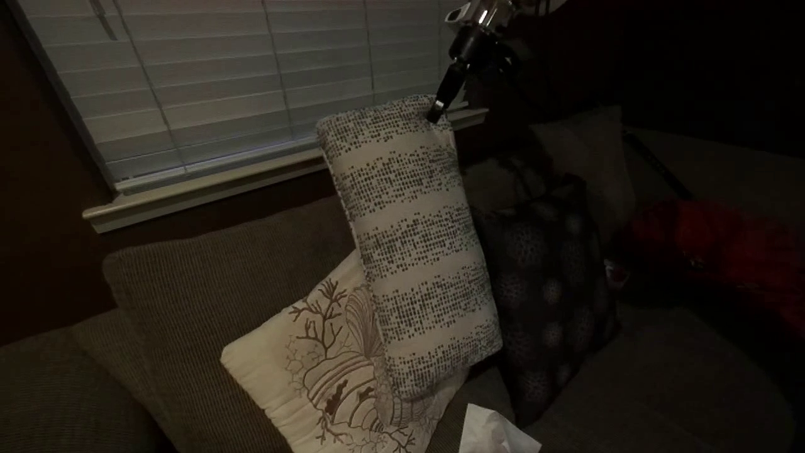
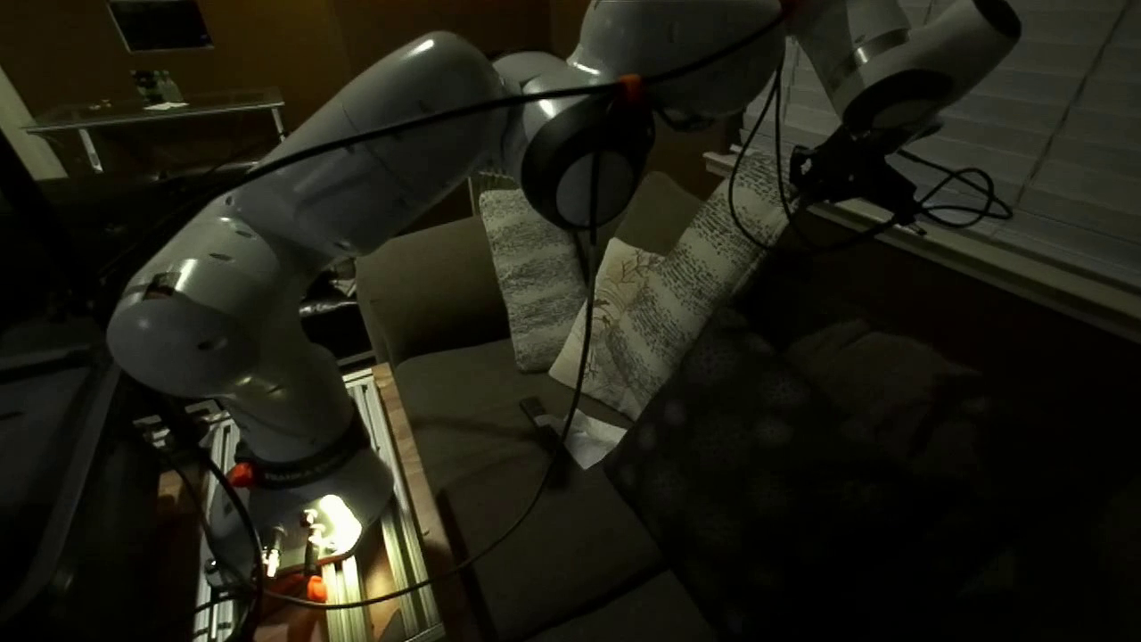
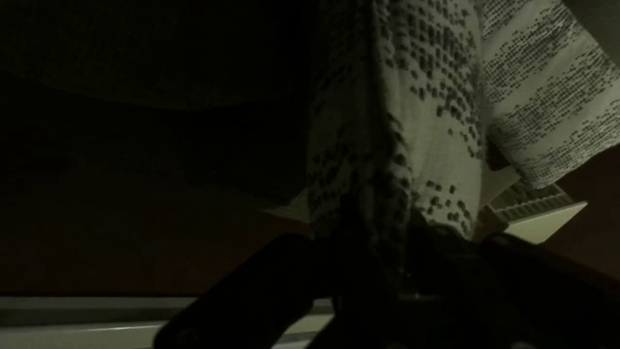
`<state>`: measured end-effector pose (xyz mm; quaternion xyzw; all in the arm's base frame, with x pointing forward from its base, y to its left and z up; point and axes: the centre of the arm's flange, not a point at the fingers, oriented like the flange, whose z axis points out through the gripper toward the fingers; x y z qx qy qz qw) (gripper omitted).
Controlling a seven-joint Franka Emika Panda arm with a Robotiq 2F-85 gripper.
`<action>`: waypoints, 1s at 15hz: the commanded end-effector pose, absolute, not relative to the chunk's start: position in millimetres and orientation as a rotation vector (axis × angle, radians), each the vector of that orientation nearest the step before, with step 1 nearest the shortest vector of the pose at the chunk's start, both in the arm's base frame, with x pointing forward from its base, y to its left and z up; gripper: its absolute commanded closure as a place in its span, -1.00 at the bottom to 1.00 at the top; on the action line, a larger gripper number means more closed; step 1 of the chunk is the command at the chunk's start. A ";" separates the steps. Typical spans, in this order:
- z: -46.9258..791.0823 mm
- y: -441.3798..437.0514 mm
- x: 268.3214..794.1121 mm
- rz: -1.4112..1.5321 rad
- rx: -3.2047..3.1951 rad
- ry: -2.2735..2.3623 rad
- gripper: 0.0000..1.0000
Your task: Move the long white pillow to the right
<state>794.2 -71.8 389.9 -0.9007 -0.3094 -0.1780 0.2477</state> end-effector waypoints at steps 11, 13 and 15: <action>429.5 -292.4 735.6 -0.587 -2.551 -0.285 0.56; 429.9 -284.4 738.7 -0.581 -2.548 -0.288 0.89; 440.6 -306.4 764.5 -0.697 -2.554 -0.120 0.89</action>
